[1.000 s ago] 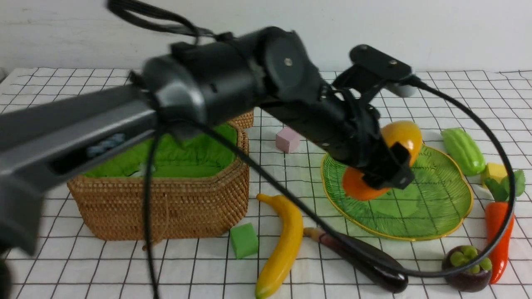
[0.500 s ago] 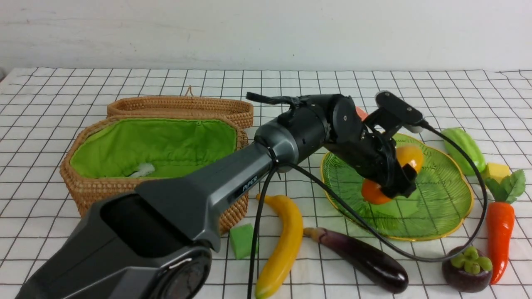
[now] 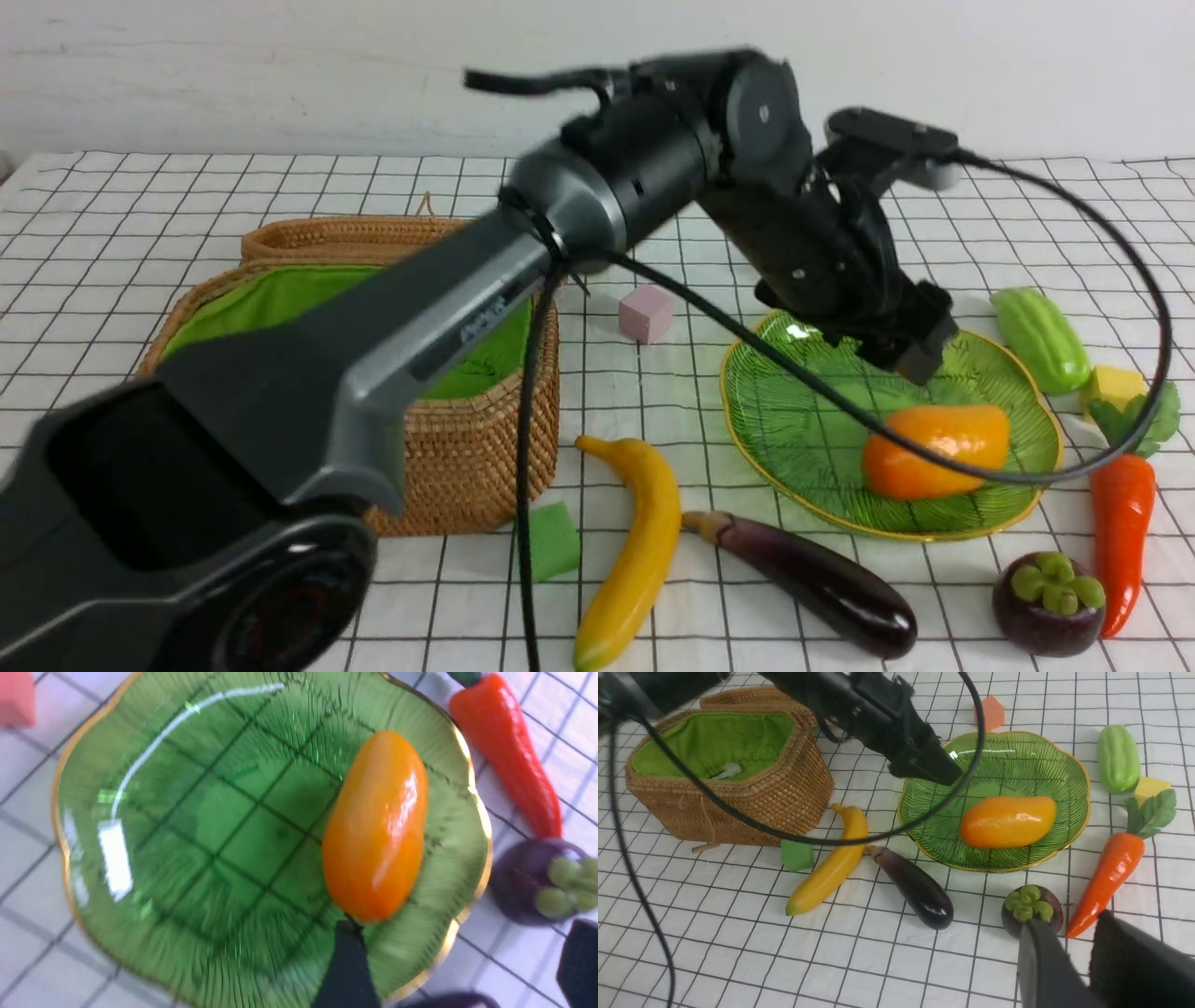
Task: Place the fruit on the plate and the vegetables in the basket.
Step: Use the left arm to grab a banana and put it into the right plate
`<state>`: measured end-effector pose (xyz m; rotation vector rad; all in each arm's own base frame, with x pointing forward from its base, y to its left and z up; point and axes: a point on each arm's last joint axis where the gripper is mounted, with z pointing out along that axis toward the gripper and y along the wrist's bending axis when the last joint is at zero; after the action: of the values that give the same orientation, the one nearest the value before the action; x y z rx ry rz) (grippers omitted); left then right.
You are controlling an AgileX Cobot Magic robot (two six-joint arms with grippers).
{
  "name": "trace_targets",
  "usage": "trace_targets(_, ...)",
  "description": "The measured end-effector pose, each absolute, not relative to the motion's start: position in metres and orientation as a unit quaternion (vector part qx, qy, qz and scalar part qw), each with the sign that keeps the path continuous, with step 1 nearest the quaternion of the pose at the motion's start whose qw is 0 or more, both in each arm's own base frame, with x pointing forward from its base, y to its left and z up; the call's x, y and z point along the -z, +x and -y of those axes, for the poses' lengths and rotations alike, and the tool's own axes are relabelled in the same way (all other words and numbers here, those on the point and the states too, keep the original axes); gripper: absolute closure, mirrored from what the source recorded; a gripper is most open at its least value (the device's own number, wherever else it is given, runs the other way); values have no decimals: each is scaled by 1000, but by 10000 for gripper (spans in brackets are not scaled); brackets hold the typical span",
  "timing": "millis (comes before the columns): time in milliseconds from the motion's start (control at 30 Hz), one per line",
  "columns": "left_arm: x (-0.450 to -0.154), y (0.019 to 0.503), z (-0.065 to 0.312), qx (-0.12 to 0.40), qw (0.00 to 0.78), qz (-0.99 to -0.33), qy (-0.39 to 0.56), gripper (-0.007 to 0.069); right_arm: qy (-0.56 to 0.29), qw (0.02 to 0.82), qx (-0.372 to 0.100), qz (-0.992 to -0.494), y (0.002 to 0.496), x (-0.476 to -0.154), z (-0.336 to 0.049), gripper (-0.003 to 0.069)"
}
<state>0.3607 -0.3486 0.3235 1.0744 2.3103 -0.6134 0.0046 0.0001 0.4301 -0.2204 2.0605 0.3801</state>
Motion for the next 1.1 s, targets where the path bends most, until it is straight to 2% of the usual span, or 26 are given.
trace_targets(67,-352,342,332,209,250,-869,373,230,-91,495,-157,-850,5,-430,0,475)
trace_targets(133,-381,322,313,187,263,-880,349,379,-94,495,-155,-850,5,-430,0,472)
trace_targets(167,-386,320,311,190,266,-880,345,395,-95,495,-155,-850,5,-430,0,471)
trace_targets(200,-392,313,303,180,267,-885,337,455,-98,496,-153,-849,5,-430,0,470)
trace_targets(233,-407,297,289,176,274,-889,321,566,-101,496,-153,-849,4,-430,0,468)
trace_targets(300,-411,280,276,171,262,-899,307,638,-103,495,-153,-849,5,-430,-1,467)
trace_targets(400,-389,260,268,152,217,-915,304,638,-111,494,-156,-848,4,-430,-2,466)
trace_targets(500,-337,249,272,116,142,-934,306,594,-138,485,-181,-845,2,-429,-8,464)
trace_targets(533,-334,249,273,115,140,-935,306,588,-142,484,-183,-844,2,-429,-9,464)
trace_targets(567,-320,249,275,109,127,-938,303,561,-151,479,-194,-843,1,-428,-11,463)
trace_targets(600,-299,253,280,104,122,-943,293,503,-172,473,-210,-838,-1,-428,-16,461)
trace_targets(633,-293,256,282,101,120,-944,290,475,-181,471,-216,-836,-2,-428,-17,461)
trace_targets(667,-279,263,287,92,129,-946,282,405,-200,469,-227,-830,-4,-428,-20,459)
trace_targets(800,-248,283,295,55,158,-946,278,236,-234,463,-253,-817,-8,-429,-27,455)
trace_targets(867,-232,291,298,38,165,-944,284,187,-239,463,-256,-815,-9,-429,-27,454)
trace_targets(967,-205,301,303,12,169,-939,300,159,-240,465,-257,-812,-10,-429,-26,450)
trace_targets(1100,-179,309,306,-17,164,-937,308,174,-240,469,-259,-809,-14,-429,-25,445)
